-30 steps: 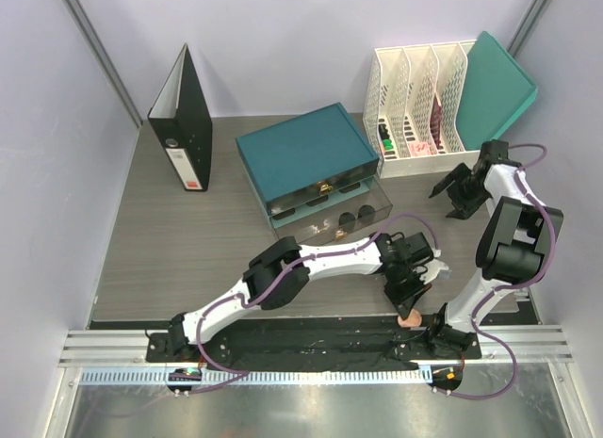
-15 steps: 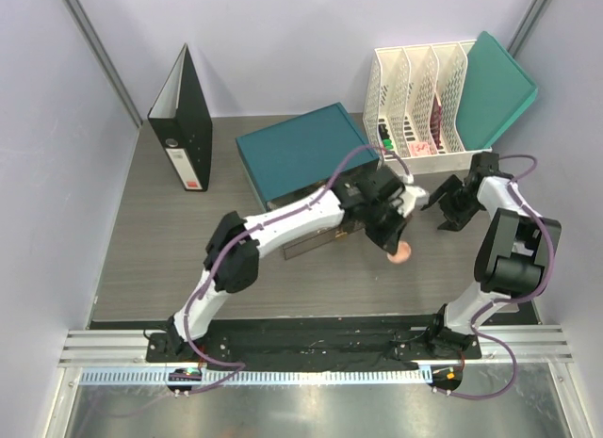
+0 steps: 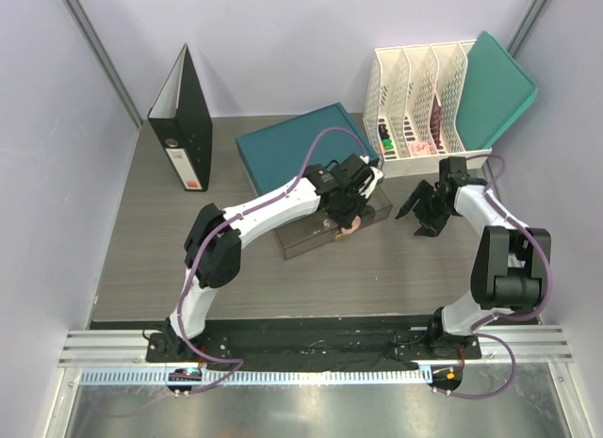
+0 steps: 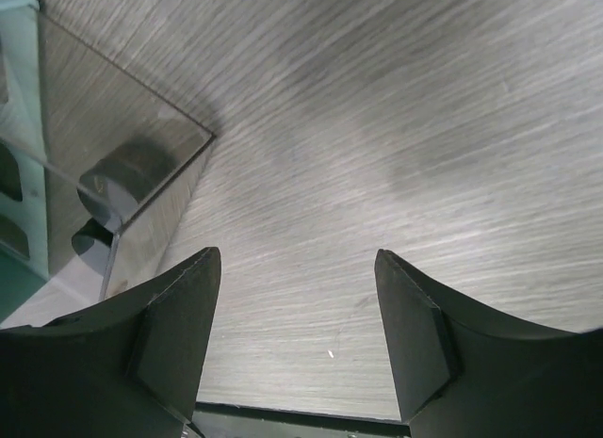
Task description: Organize the makeup
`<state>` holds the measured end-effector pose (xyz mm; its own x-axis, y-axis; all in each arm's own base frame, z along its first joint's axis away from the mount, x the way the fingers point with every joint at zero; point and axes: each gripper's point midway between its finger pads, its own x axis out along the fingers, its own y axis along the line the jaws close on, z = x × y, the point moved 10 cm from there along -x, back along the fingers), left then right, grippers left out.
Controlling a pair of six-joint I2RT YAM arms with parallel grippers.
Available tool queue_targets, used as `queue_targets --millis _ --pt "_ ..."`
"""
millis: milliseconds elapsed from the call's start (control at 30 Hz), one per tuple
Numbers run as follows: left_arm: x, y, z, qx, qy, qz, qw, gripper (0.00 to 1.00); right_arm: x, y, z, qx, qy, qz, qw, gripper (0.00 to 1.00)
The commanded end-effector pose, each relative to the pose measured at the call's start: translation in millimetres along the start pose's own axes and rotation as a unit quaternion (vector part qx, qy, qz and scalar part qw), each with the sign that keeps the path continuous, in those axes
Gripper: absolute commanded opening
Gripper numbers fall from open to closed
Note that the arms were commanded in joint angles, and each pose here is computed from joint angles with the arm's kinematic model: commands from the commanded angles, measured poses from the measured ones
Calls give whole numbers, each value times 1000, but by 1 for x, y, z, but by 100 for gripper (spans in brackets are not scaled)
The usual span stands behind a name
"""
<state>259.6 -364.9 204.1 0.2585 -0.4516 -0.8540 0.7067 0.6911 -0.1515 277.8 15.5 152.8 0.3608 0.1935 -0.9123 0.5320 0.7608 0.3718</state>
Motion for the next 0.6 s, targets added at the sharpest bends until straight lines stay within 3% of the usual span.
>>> queue_targets --millis 0,400,500,533,567 --pt "-42 18 9 -34 -69 95 992 0 -12 5 -15 -9 -16 12 1000 72" --pt "-36 33 5 -30 -46 162 985 0 0 14 -75 -54 22 -2 998 72" --pt "-31 34 4 -25 -25 160 987 27 -1 20 -81 -73 22 -4 997 72" --pt "-31 33 6 -24 -24 154 987 52 -1 23 -84 -82 24 -8 996 72" --pt "-29 34 4 -26 -16 157 987 64 -4 27 -83 -90 16 -6 996 72"
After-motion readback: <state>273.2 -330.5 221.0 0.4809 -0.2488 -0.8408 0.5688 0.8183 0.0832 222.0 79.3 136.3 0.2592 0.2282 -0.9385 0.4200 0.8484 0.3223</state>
